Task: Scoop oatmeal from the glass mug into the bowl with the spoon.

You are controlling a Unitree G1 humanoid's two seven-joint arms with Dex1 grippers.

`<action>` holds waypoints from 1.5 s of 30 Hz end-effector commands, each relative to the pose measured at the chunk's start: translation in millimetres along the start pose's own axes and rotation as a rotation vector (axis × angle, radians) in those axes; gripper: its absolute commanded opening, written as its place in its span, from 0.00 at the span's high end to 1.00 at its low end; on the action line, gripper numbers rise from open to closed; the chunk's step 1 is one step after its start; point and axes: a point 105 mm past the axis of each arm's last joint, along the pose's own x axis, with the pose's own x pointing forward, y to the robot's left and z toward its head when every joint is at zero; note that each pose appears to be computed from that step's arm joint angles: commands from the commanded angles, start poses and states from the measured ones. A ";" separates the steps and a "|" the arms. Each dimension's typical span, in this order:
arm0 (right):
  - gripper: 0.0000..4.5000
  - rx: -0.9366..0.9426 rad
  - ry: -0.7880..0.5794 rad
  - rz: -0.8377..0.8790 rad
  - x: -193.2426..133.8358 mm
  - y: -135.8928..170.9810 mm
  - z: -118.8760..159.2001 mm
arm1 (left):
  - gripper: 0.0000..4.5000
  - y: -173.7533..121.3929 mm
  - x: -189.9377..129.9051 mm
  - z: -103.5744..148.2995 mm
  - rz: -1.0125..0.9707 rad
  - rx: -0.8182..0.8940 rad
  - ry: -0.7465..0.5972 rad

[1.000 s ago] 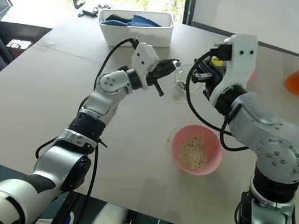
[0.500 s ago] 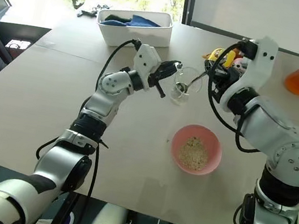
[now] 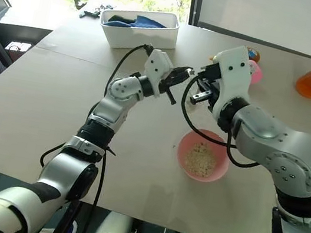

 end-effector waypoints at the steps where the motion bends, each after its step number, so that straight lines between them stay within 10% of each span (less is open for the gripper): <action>1: 1.00 0.120 -0.074 0.008 -5.2 -3.7 16.6 | 0.99 6.3 1.8 29.1 0.023 0.051 -0.096; 45: 1.00 0.404 -0.141 -0.069 -25.5 -26.0 44.8 | 0.99 6.9 -0.1 16.8 0.043 0.021 -0.053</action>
